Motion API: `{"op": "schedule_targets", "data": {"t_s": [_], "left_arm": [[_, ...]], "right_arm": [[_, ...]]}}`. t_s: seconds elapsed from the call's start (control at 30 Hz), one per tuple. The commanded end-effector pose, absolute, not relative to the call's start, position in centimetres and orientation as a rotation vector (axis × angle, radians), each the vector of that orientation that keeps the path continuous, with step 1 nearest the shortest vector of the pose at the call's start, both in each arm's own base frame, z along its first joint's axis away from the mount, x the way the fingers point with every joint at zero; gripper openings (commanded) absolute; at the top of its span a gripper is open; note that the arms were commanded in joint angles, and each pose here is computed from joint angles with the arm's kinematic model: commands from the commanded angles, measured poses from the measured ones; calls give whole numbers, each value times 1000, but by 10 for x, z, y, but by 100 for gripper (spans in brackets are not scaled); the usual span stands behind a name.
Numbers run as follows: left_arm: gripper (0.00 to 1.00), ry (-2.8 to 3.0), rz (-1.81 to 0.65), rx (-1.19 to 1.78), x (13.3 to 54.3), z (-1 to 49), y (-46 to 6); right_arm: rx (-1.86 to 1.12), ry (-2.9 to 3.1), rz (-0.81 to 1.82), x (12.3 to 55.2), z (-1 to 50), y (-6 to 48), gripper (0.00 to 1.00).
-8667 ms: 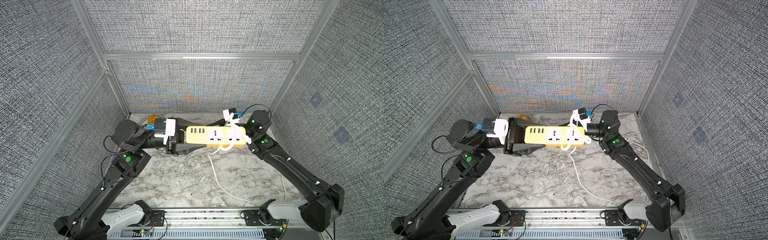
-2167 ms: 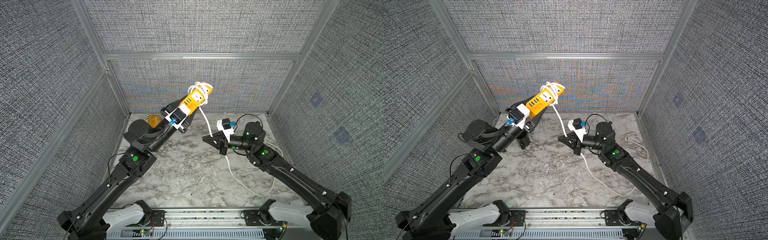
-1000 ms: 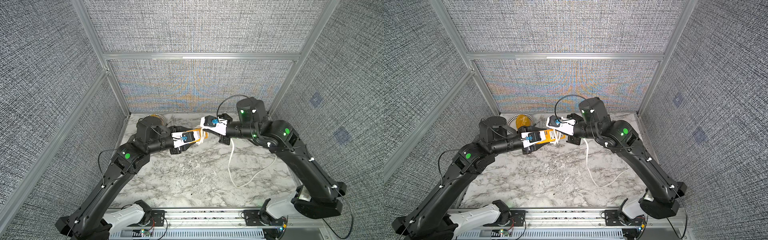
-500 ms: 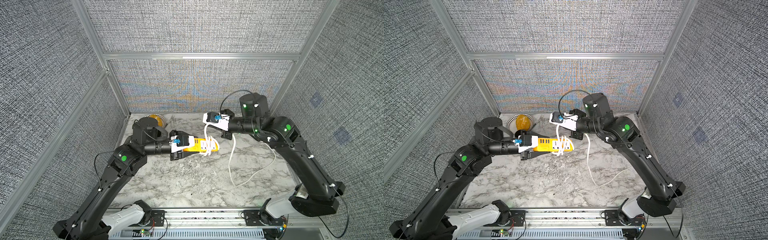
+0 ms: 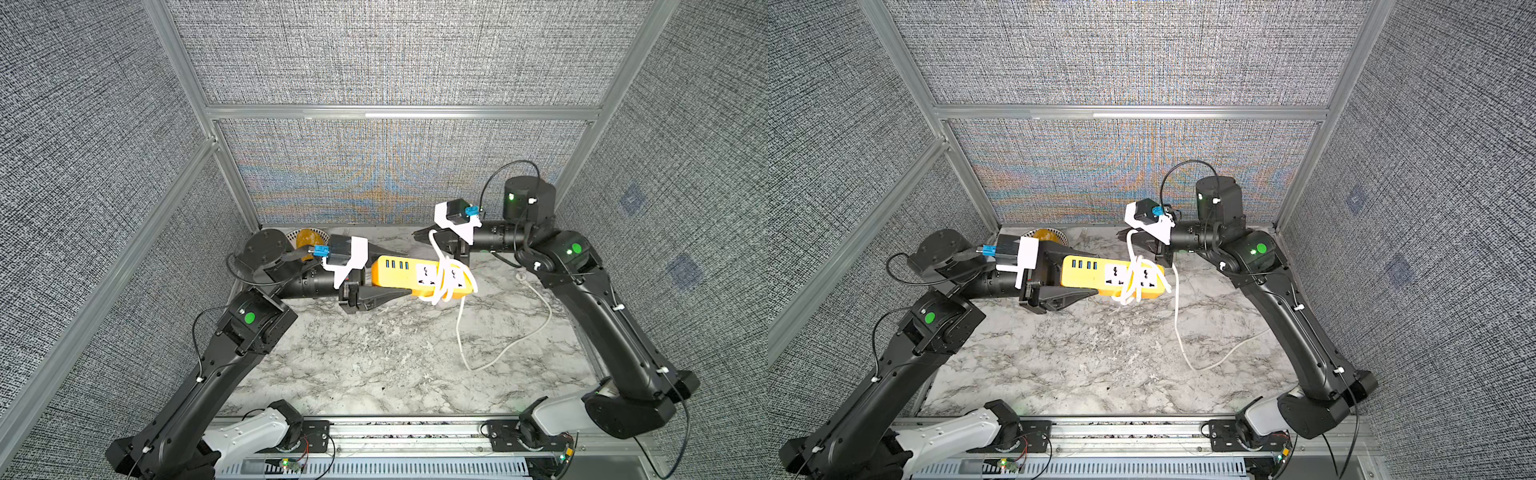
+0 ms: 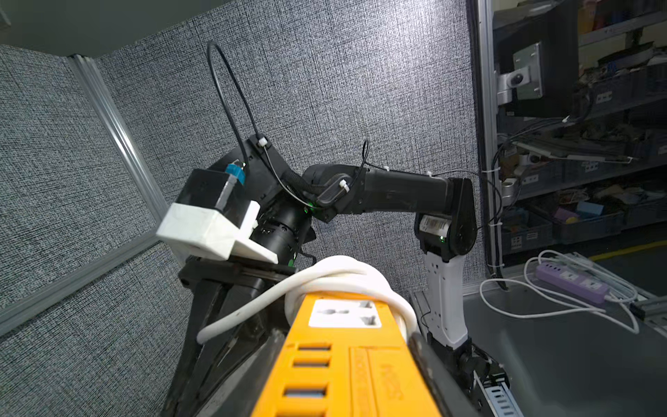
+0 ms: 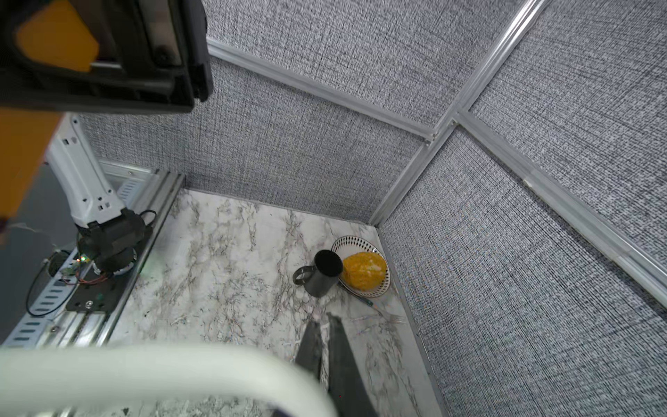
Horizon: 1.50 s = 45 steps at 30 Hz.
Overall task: Wrap the cord around the power strip
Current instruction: Wrap the power cord around the power strip.
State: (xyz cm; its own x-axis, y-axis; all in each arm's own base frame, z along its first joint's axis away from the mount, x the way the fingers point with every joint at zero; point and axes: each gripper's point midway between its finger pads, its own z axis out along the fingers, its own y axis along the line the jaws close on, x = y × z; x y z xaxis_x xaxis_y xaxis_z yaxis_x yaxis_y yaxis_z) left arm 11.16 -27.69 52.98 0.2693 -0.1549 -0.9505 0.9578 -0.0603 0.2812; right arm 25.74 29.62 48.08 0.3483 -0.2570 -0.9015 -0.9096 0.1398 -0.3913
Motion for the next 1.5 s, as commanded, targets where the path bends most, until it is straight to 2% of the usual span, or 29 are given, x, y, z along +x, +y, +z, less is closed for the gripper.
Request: {"op": "schedule_targets", "data": {"t_s": [0.0, 0.17, 0.33, 0.47, 0.67, 1.17, 1.47], "left_arm": [[0, 523, -1171, 1386, 59, 565, -259], [0, 463, -1181, 1354, 52, 583, -255], [0, 427, -1168, 1333, 47, 595, -253], [0, 415, -1130, 1281, 51, 604, -252], [0, 436, -1025, 1155, 73, 614, -254], [0, 580, -748, 845, 158, 616, -261], [0, 710, -570, 741, 214, 595, -267]], "right_arm": [[-1323, 1200, 701, 266, 484, 294, 10], [-1265, 1214, 747, 264, 480, 282, 26], [-1216, 1192, 817, 259, 477, 278, 32], [-1184, 1172, 896, 255, 471, 280, 31], [-1126, 1153, 1035, 252, 452, 287, 18], [-1044, 1255, 1108, 252, 401, 288, 19], [-1015, 1312, 1105, 244, 380, 280, 19]]}}
